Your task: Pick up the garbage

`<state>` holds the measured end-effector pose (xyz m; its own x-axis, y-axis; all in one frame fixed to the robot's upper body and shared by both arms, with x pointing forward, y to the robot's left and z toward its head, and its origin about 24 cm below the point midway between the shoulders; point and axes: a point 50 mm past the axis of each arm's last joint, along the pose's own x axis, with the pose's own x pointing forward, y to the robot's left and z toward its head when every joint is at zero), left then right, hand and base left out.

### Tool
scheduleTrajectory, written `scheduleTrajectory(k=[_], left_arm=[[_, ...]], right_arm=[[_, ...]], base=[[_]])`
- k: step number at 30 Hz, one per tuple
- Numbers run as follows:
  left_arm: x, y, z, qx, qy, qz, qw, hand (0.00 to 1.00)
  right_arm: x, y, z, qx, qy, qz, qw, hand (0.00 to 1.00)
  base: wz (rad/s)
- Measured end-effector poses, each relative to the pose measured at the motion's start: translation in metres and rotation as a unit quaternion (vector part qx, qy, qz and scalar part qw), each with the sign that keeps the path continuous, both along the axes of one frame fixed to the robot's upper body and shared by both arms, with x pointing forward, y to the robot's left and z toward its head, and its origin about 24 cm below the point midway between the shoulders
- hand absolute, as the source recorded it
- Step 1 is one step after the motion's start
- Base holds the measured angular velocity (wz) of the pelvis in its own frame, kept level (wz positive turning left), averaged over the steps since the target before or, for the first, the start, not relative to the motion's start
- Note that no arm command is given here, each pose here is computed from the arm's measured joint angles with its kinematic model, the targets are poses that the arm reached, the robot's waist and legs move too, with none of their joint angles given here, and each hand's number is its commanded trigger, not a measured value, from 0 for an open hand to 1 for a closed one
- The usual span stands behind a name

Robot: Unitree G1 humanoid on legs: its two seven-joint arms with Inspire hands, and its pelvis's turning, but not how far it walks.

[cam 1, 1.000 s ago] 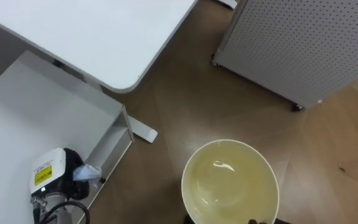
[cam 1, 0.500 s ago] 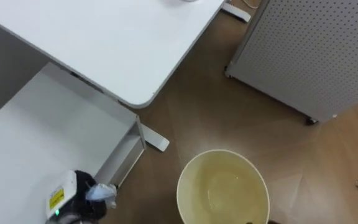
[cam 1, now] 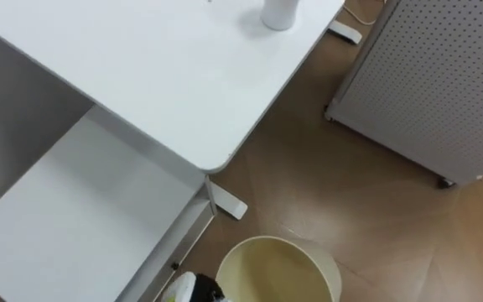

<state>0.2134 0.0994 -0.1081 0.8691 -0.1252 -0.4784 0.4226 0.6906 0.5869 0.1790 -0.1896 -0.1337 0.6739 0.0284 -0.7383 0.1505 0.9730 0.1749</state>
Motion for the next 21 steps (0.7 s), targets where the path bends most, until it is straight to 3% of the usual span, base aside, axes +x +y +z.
scheduleTrajectory(k=[3,4,5,6,21], left_arm=[[-0.004,-0.008,0.000,-0.014,0.010,-0.023,1.000,1.00],[-0.006,-0.011,-0.001,-0.017,0.014,-0.029,0.999,0.88],[-0.008,-0.014,-0.001,-0.020,0.019,-0.037,0.999,0.25],[-0.009,-0.015,-0.002,-0.022,0.022,-0.043,0.999,0.00],[-0.013,-0.027,0.000,-0.007,0.017,-0.105,0.994,0.00]], right_arm=[[-0.002,0.001,-0.001,-0.002,0.005,0.005,1.000,1.00],[-0.004,0.001,-0.002,-0.003,0.008,0.007,1.000,1.00],[-0.005,0.001,-0.003,-0.004,0.010,0.009,1.000,1.00],[-0.006,0.001,-0.003,-0.004,0.012,0.012,1.000,1.00],[-0.007,0.003,-0.003,-0.004,0.002,0.021,1.000,1.00]], base=[[-0.06],[-0.09],[-0.08],[0.00],[0.00]])
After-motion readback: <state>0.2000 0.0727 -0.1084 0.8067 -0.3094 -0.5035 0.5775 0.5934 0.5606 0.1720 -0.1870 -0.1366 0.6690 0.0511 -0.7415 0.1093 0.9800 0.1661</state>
